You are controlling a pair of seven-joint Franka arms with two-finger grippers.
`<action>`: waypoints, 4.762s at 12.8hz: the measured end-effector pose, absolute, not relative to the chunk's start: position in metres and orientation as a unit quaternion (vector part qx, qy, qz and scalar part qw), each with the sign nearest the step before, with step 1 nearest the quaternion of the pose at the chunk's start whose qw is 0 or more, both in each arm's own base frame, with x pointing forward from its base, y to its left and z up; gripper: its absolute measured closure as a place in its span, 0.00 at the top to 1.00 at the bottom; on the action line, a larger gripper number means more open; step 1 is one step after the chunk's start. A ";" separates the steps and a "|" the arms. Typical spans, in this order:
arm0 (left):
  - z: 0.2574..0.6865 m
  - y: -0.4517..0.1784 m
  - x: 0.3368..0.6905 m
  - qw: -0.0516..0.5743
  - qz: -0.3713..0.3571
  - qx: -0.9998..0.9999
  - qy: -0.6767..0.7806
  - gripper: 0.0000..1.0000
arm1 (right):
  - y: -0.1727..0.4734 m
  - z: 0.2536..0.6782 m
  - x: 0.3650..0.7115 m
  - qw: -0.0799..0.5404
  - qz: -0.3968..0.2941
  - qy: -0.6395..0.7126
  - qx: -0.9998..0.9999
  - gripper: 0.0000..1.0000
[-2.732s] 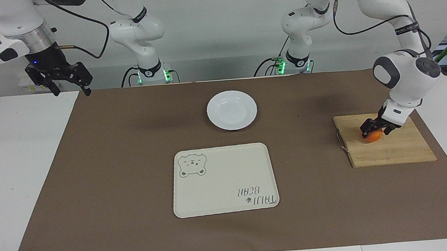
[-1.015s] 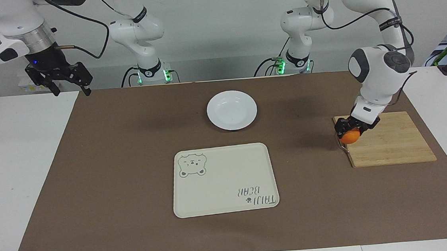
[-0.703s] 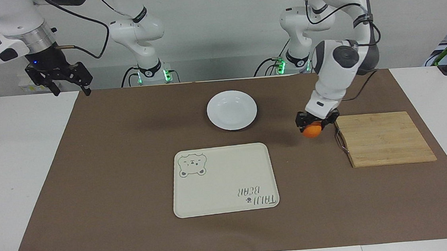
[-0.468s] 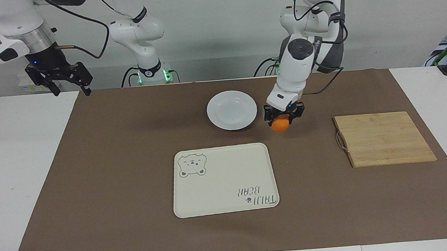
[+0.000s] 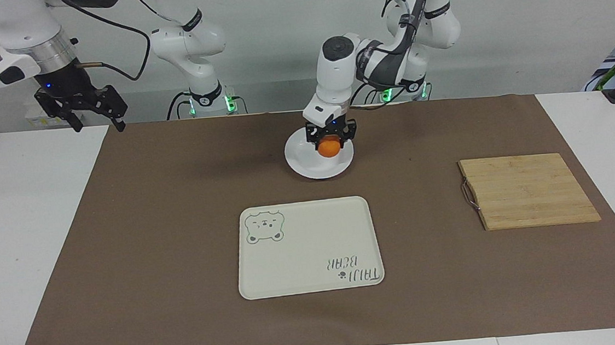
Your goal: Place orange and plate with both arms
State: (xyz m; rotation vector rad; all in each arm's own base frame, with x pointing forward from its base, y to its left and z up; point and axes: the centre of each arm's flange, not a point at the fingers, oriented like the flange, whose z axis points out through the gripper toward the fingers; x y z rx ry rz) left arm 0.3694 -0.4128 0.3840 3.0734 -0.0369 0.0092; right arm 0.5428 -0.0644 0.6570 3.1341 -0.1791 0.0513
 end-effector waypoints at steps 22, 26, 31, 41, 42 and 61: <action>0.590 -0.221 0.548 0.052 0.084 0.994 -0.054 1.00 | -0.064 0.657 0.543 0.001 0.016 -0.057 0.998 1.00; 0.663 -0.107 0.561 0.029 0.075 0.992 -0.100 1.00 | -0.064 0.657 0.543 0.001 0.016 -0.057 0.998 1.00; 0.707 -0.022 0.555 0.018 0.067 0.991 -0.115 1.00 | -0.065 0.654 0.536 -0.001 -0.010 -0.058 0.998 1.00; 0.707 -0.028 0.518 0.022 0.009 0.992 -0.121 1.00 | 0.010 0.571 0.493 -0.011 -0.047 0.017 0.999 1.00; 0.705 -0.027 0.517 0.022 0.003 0.992 -0.120 1.00 | 0.022 0.551 0.493 -0.013 -0.046 0.027 0.999 1.00; 0.705 -0.025 0.515 0.022 0.000 0.993 -0.119 1.00 | 0.222 0.273 0.426 -0.220 -0.047 -0.001 0.974 1.00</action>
